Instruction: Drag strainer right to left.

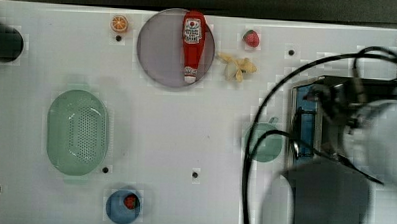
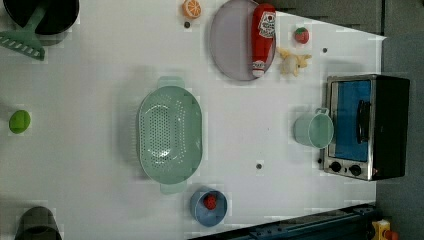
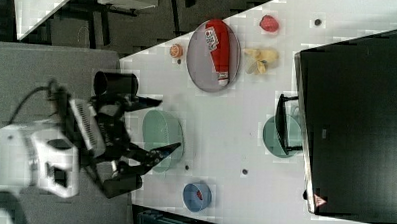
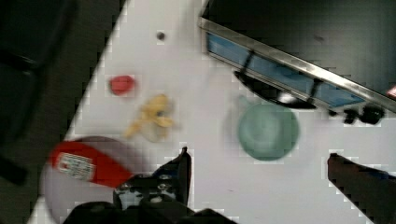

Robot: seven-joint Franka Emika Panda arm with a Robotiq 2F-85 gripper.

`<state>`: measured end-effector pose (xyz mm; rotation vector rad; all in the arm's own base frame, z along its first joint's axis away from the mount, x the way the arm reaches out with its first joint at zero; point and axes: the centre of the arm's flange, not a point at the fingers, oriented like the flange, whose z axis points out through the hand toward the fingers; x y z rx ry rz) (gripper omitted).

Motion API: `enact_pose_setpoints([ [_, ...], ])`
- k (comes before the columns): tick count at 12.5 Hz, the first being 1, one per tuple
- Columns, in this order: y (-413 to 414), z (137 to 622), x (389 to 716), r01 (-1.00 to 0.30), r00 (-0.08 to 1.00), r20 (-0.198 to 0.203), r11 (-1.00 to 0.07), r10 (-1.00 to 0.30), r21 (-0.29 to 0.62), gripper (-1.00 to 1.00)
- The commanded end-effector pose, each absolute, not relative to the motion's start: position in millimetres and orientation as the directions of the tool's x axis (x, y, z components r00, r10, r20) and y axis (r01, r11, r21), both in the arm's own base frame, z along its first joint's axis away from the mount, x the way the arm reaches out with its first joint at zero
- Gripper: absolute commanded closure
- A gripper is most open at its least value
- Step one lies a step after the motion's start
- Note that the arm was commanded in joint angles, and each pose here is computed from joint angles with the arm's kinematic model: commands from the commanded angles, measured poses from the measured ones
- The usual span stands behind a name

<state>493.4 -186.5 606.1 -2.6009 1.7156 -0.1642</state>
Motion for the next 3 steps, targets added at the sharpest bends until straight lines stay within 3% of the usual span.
enact_pose_setpoints([
  [1, -15, 560, 536, -0.696, 0.717, 0.064, -0.717, -0.694, 0.030, -1.00],
  [3, 0, 561, 536, -0.677, 0.735, 0.067, -0.735, -0.674, 0.031, -1.00],
])
